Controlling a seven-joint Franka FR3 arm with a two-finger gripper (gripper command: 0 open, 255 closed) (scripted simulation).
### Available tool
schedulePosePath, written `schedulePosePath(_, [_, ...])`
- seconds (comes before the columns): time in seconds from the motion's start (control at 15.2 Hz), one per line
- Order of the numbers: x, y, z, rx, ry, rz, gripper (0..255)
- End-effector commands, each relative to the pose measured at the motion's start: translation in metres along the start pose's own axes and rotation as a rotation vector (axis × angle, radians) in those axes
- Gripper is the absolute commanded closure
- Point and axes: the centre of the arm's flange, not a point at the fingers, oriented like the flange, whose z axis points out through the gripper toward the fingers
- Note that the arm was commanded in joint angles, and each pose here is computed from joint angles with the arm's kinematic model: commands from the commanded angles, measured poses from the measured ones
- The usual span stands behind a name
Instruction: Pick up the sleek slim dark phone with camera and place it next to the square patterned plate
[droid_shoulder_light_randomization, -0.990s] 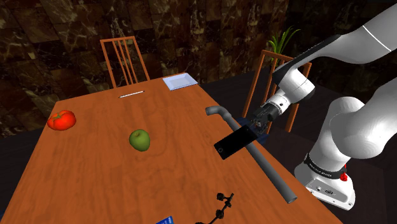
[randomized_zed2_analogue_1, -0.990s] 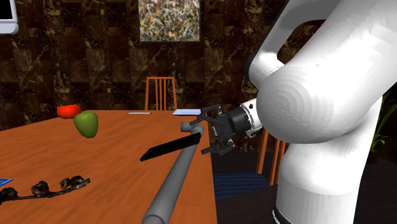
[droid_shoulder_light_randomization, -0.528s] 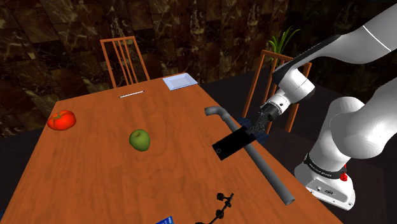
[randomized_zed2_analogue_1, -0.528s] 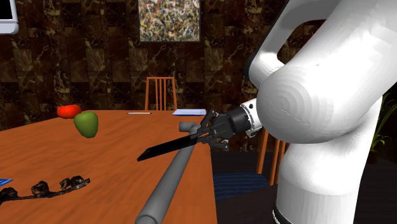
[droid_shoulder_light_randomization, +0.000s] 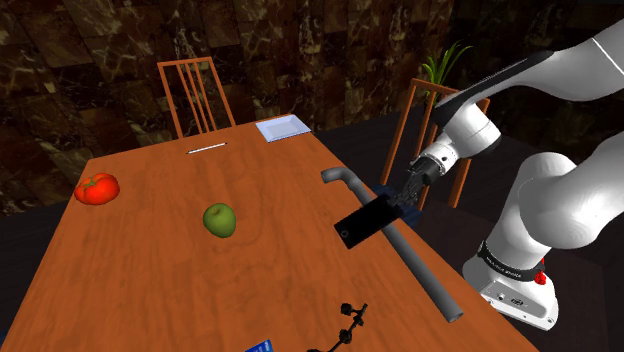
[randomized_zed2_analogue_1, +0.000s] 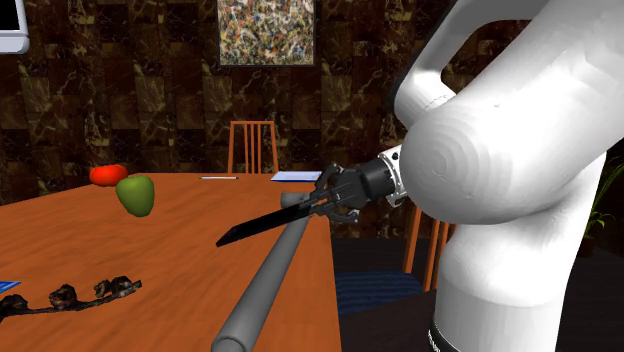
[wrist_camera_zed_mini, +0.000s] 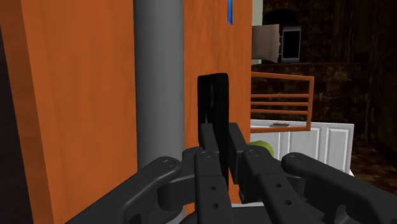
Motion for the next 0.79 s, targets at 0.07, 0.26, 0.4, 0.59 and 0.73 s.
schedulePosePath(0.07, [-0.001,-0.015,-0.006,-0.001,0.000,0.001,255])
schedulePosePath(0.26, [-0.002,-0.030,-0.012,-0.001,0.000,0.001,255])
schedulePosePath(0.4, [-0.003,-0.040,-0.016,-0.001,0.000,0.001,255])
schedulePosePath(0.59, [-0.004,-0.055,-0.021,-0.001,0.000,0.001,255])
schedulePosePath(0.73, [-0.005,-0.065,-0.025,-0.001,0.000,0.001,255])
